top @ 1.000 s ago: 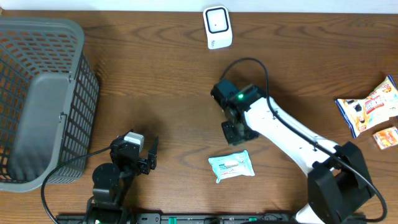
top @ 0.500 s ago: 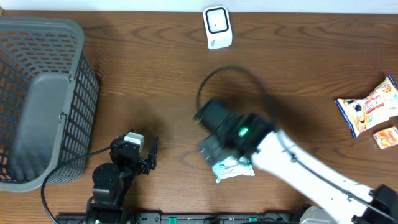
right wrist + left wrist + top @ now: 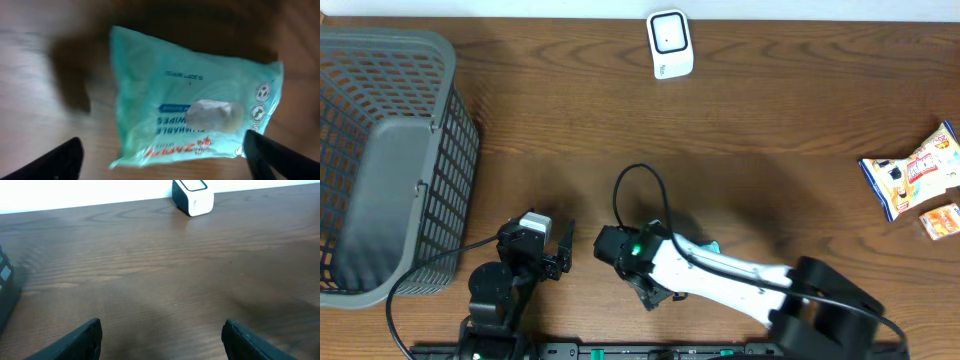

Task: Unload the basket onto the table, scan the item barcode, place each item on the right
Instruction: 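Lift the green pack with the right gripper and rotate it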

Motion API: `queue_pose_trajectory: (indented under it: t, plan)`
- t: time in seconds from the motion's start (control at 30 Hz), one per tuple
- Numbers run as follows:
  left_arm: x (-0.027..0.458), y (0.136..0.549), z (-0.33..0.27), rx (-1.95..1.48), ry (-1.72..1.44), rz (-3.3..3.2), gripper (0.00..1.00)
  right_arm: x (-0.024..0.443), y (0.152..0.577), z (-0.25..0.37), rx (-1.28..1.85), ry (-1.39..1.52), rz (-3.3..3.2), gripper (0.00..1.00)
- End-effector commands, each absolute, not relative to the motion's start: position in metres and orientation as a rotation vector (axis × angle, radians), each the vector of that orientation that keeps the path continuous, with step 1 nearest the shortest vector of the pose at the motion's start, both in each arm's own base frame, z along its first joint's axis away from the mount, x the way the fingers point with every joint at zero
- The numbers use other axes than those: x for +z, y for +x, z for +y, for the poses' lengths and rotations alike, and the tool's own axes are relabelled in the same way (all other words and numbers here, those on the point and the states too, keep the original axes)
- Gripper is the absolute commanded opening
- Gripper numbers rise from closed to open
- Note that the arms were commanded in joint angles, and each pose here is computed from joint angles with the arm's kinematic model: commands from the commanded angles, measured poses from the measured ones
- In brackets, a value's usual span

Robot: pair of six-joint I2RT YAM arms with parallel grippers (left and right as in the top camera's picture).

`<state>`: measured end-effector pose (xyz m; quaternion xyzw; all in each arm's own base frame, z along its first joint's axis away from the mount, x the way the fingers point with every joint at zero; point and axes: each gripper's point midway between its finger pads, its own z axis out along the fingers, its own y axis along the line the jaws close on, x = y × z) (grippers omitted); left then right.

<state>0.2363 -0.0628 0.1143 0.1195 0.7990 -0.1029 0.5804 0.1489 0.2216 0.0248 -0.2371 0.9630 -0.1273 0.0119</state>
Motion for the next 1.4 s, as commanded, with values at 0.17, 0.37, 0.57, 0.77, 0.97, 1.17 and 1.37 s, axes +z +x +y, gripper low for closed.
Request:
queue_pose_trajectory:
  t: [0.17,0.37,0.57,0.77,0.97,1.17,1.37]
  plan:
    - [0.101,0.233,-0.064,-0.265,0.272,1.908,0.77,-0.012,0.136,0.209,-0.606,-0.658,3.071,0.35]
    - [0.101,0.233,-0.064,-0.265,0.271,1.908,0.77,-0.013,0.149,0.216,-0.578,-0.621,3.055,0.01]
    - [0.101,0.233,-0.064,-0.265,0.272,1.908,0.77,0.039,0.171,0.243,-0.325,-0.691,3.051,0.01]
    - [0.101,0.233,-0.064,-0.265,0.272,1.908,0.77,0.104,0.163,0.279,0.408,-0.891,3.025,0.01]
    - [0.101,0.233,-0.064,-0.265,0.272,1.908,0.77,0.160,0.166,0.307,1.235,-1.227,2.648,0.01]
    - [0.101,0.233,-0.064,-0.266,0.272,1.908,0.77,0.205,0.172,0.293,1.790,-1.385,1.921,0.01]
    - [0.101,0.233,-0.064,-0.265,0.272,1.908,0.77,0.218,0.192,0.267,1.752,-1.358,1.448,0.01]
